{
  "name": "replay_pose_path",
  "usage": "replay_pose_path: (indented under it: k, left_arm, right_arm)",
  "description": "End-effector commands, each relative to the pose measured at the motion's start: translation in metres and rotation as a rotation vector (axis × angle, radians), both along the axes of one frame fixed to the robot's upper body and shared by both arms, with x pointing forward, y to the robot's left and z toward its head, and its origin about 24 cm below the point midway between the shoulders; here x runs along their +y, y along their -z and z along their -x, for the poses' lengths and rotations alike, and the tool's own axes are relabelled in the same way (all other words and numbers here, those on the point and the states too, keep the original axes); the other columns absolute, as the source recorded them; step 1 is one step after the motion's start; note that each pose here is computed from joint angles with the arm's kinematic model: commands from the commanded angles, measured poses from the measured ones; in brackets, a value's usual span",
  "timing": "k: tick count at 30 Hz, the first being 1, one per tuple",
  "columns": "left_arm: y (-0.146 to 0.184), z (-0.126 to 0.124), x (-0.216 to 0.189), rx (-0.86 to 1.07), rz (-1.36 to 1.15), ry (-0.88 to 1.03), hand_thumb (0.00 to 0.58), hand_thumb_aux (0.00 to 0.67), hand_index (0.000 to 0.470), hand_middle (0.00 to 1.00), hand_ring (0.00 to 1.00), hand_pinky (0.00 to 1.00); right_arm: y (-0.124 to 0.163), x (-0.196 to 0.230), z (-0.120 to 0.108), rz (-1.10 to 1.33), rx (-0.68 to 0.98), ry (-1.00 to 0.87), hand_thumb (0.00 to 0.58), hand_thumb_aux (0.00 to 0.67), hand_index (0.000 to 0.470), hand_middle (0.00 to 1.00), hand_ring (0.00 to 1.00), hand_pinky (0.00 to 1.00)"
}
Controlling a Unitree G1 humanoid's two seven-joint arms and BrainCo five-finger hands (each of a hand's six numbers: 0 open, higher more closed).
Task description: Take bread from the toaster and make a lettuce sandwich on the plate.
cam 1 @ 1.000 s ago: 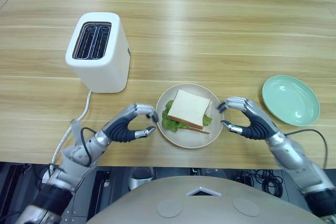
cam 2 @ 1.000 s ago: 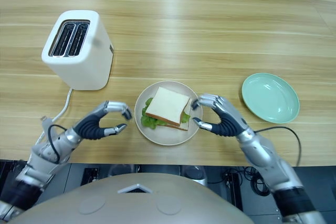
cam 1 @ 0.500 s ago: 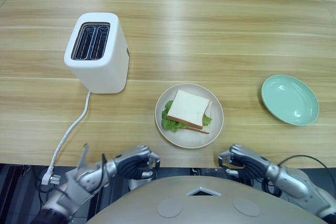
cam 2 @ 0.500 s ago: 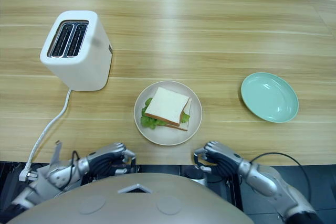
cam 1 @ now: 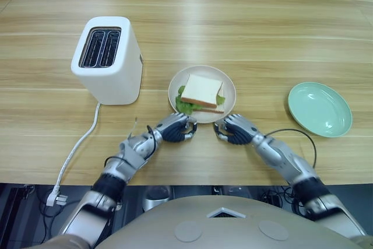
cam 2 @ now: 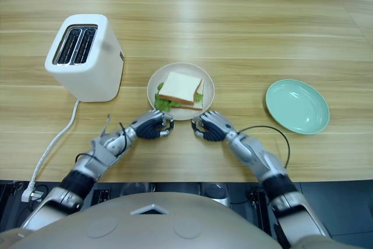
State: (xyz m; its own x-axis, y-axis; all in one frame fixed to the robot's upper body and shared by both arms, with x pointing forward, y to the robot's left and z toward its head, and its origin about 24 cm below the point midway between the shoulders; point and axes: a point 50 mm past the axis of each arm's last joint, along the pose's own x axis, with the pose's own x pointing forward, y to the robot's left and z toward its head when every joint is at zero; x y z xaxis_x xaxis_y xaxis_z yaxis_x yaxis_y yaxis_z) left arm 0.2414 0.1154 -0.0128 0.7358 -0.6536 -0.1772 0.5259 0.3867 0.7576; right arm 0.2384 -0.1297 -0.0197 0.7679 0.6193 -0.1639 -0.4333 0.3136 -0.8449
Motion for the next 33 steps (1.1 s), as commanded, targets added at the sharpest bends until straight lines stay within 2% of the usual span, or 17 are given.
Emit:
replay_pose_path:
  k: [1,6,10,13,14,15,16,17,20,24,28,33]
  left_arm:
    - [0.015,-0.019,0.012,0.040,-0.040,-0.133,0.580,0.670,0.460,1.00,1.00,1.00]
    - [0.015,-0.051,0.012,0.035,-0.031,-0.273,0.580,0.670,0.460,1.00,1.00,1.00]
    - [0.018,-0.059,0.006,0.072,0.026,-0.320,0.580,0.670,0.460,1.00,1.00,1.00]
    - [0.007,-0.058,-0.001,0.020,0.217,-0.318,0.580,0.670,0.460,1.00,1.00,1.00]
    - [-0.001,-0.056,-0.004,-0.004,0.327,-0.302,0.580,0.670,0.460,1.00,1.00,1.00]
    - [-0.011,-0.054,-0.008,-0.029,0.472,-0.282,0.550,0.518,0.355,0.52,0.52,0.52]
    - [-0.022,-0.051,-0.009,-0.070,0.605,-0.265,0.172,0.108,0.074,0.00,0.00,0.00]
    - [-0.032,-0.049,-0.008,-0.117,0.712,-0.248,0.000,0.000,0.000,0.00,0.00,0.00]
    - [-0.054,-0.045,0.003,-0.226,0.917,-0.249,0.000,0.000,0.000,0.00,0.00,0.00]
    - [-0.067,-0.046,0.022,-0.309,1.047,-0.311,0.000,0.000,0.000,0.00,0.00,0.00]
    - [-0.065,-0.049,0.036,-0.313,1.069,-0.380,0.000,0.000,0.000,0.00,0.00,0.00]
    - [-0.060,-0.053,0.041,-0.293,1.024,-0.436,0.000,0.000,0.000,0.00,0.00,0.00]
  right_arm:
    - [0.025,0.002,-0.011,0.061,0.101,0.088,0.580,0.670,0.460,1.00,1.00,1.00]
    - [0.023,0.011,-0.044,0.030,0.099,0.224,0.580,0.670,0.460,1.00,1.00,1.00]
    - [0.024,0.013,-0.055,0.035,0.087,0.298,0.580,0.670,0.460,1.00,1.00,1.00]
    - [0.016,0.018,-0.056,-0.094,0.040,0.309,0.580,0.670,0.460,1.00,1.00,1.00]
    - [0.009,0.020,-0.055,-0.175,0.003,0.292,0.575,0.607,0.417,0.85,0.85,0.85]
    - [0.001,0.022,-0.054,-0.278,-0.039,0.271,0.480,0.391,0.269,0.16,0.16,0.16]
    - [-0.008,0.022,-0.052,-0.380,-0.074,0.245,0.018,0.011,0.007,0.00,0.00,0.00]
    - [-0.018,0.022,-0.050,-0.491,-0.110,0.234,0.000,0.000,0.000,0.00,0.00,0.00]
    - [-0.045,0.007,-0.050,-0.768,-0.233,0.281,0.000,0.000,0.000,0.00,0.00,0.00]
    - [-0.061,-0.018,-0.049,-0.948,-0.342,0.389,0.000,0.000,0.000,0.00,0.00,0.00]
    - [-0.058,-0.031,-0.050,-0.976,-0.350,0.486,0.000,0.000,0.000,0.00,0.00,0.00]
    - [-0.057,-0.033,-0.051,-0.961,-0.351,0.500,0.000,0.000,0.000,0.00,0.00,0.00]
